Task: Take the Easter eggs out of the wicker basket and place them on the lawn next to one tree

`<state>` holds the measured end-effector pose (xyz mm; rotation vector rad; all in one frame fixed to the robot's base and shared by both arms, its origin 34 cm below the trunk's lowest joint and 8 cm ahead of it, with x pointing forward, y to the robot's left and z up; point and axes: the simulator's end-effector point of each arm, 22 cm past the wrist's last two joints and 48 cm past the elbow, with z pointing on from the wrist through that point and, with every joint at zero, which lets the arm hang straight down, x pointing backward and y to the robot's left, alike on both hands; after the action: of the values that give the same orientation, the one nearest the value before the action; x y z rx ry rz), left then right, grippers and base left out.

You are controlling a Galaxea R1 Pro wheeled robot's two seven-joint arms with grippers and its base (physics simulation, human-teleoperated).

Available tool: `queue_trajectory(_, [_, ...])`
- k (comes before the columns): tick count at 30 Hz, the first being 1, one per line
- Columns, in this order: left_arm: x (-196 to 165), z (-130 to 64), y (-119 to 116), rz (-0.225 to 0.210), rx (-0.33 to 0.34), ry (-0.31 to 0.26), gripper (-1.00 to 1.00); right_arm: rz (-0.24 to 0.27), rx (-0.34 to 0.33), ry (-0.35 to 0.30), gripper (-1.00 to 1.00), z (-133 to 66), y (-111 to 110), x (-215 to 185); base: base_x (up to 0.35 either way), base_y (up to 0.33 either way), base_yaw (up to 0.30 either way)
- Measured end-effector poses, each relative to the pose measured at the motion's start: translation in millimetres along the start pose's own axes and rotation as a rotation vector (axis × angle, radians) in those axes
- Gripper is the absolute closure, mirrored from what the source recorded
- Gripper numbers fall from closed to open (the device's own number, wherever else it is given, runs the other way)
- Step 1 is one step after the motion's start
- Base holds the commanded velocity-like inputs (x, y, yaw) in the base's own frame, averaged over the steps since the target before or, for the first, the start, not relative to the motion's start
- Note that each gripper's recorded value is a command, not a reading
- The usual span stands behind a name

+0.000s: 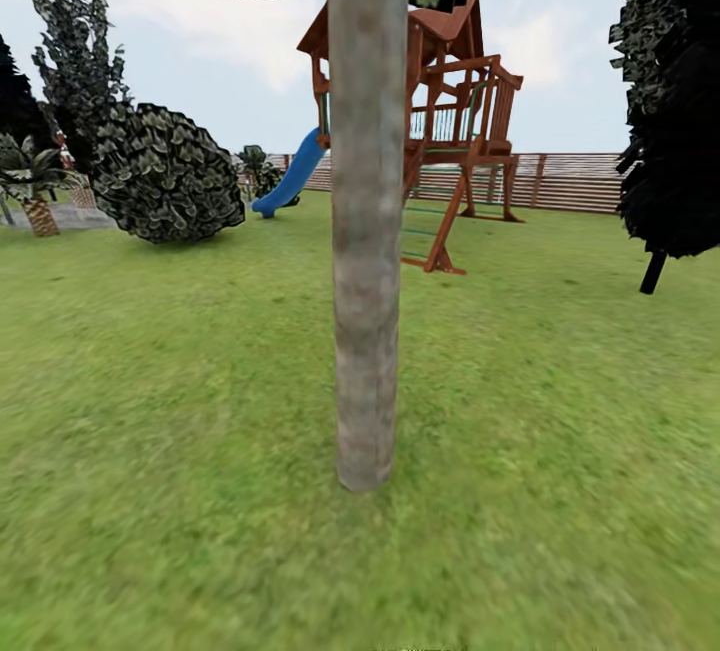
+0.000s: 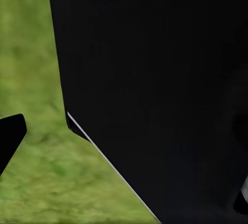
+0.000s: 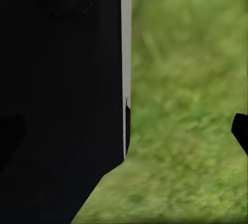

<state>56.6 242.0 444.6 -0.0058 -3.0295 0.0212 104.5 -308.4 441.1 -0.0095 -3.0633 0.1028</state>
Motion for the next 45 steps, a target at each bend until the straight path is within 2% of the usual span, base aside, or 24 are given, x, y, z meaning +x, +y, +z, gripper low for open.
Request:
queue_trajectory(14, [2.9, -0.3, -1.2, 0.001, 0.002, 0.008, -1.00, 0.000, 0.000, 0.009, -1.00, -0.1, -0.1, 3.3, 0.000, -0.037, -0.300])
queue_trajectory(22, [4.8, -0.5, -2.5, 0.001, 0.003, 0.013, -1.00, 0.000, 0.001, 0.013, -1.00, -0.1, -0.3, 4.9, 0.000, -0.292, -0.293])
queue_trajectory(32, [4.5, -0.5, -2.3, 0.001, 0.002, 0.012, -1.00, -0.007, 0.004, 0.016, -1.00, -0.1, -0.6, 5.4, 0.000, -0.305, -0.054])
queue_trajectory(45, [4.9, -0.6, -2.2, 0.000, 0.002, 0.014, -1.00, -0.009, 0.005, 0.017, -1.00, -0.1, -0.4, 6.1, 0.000, -0.306, -0.202])
